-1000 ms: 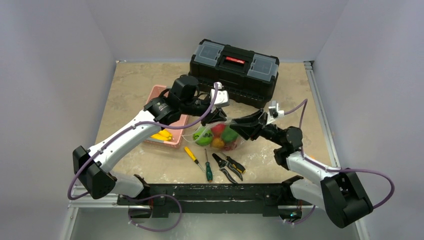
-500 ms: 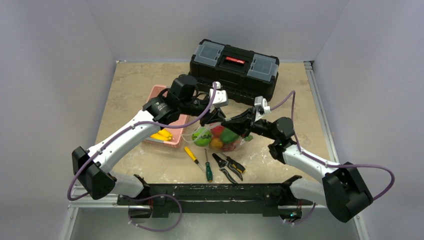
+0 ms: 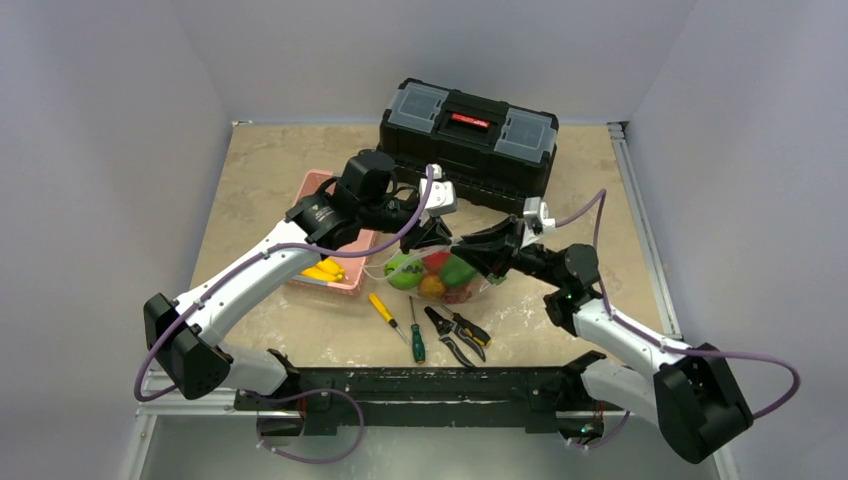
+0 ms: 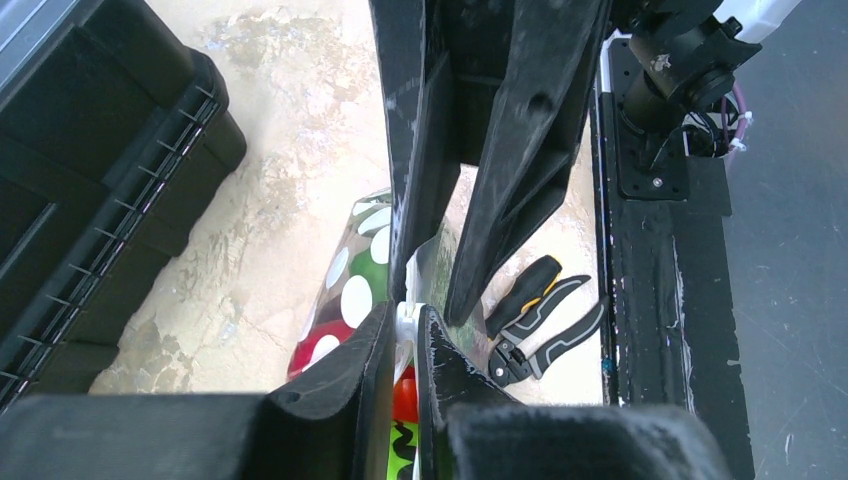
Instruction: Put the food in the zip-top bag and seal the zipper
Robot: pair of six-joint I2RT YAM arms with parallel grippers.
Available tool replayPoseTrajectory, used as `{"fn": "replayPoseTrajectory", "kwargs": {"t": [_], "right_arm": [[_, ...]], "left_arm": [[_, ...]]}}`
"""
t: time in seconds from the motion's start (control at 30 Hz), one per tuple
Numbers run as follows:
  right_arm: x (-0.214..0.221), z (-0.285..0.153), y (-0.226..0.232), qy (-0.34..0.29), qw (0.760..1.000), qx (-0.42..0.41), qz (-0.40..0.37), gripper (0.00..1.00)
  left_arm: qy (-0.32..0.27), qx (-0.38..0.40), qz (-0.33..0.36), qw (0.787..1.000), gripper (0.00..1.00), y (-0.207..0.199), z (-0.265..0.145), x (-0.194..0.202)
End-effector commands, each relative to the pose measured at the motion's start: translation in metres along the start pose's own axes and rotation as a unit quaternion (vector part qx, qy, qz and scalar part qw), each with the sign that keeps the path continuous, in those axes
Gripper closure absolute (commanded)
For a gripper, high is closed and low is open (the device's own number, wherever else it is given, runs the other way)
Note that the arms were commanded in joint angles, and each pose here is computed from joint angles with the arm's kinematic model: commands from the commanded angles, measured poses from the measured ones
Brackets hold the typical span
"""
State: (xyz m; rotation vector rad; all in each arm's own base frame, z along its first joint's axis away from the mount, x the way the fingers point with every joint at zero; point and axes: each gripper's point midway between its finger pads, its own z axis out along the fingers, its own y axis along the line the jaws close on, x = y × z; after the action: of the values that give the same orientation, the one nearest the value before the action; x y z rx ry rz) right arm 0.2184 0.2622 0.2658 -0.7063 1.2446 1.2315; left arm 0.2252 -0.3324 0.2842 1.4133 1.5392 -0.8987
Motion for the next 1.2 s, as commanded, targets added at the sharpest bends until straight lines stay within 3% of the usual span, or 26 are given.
{"fn": "replayPoseTrajectory", "kwargs": {"t": [0.0, 0.07, 0.13, 0.27, 0.43, 0.5, 0.57, 0.67, 0.77, 1.17], "right_arm": [[-0.031, -0.008, 0.002, -0.052, 0.998, 0.014, -0.013, 0.71], [-0.03, -0.007, 0.002, -0.05, 0.999, 0.012, -0.009, 0.63], [-0.028, -0.005, 0.003, -0.047, 0.999, 0.0, 0.001, 0.62], [-0.028, 0.0, 0.01, -0.05, 0.998, -0.032, 0.015, 0.67], [-0.029, 0.0, 0.013, -0.056, 0.997, -0.045, 0.019, 0.82], [-0.032, -0.001, 0.016, -0.062, 0.997, -0.048, 0.016, 0.83], [-0.035, -0.002, 0.015, -0.069, 0.997, -0.04, 0.016, 0.81], [-0.038, -0.005, 0.012, -0.076, 0.997, -0.023, 0.016, 0.69], [-0.04, -0.006, 0.013, -0.077, 0.997, -0.022, 0.009, 0.7], [-0.036, 0.0, 0.014, -0.067, 0.997, -0.046, 0.015, 0.87]], "left_arm": [[-0.03, 0.0, 0.023, 0.999, 1.0, -0.003, -0.008, -0.02], [-0.03, 0.002, 0.022, 0.999, 1.0, -0.003, -0.006, -0.02], [-0.03, 0.003, 0.021, 0.999, 1.0, -0.003, -0.006, -0.02], [-0.03, 0.004, 0.022, 0.999, 1.0, -0.003, -0.006, -0.02], [-0.029, 0.004, 0.021, 0.999, 1.0, -0.003, -0.006, -0.02], [-0.029, 0.004, 0.022, 0.999, 1.0, -0.003, -0.006, -0.02], [-0.029, 0.004, 0.021, 0.999, 1.0, -0.003, -0.006, -0.02], [-0.028, 0.004, 0.022, 0.999, 1.0, -0.003, -0.005, -0.019], [-0.028, 0.004, 0.021, 0.999, 1.0, -0.002, -0.005, -0.019], [-0.028, 0.005, 0.021, 0.999, 1.0, -0.003, -0.005, -0.019]]}}
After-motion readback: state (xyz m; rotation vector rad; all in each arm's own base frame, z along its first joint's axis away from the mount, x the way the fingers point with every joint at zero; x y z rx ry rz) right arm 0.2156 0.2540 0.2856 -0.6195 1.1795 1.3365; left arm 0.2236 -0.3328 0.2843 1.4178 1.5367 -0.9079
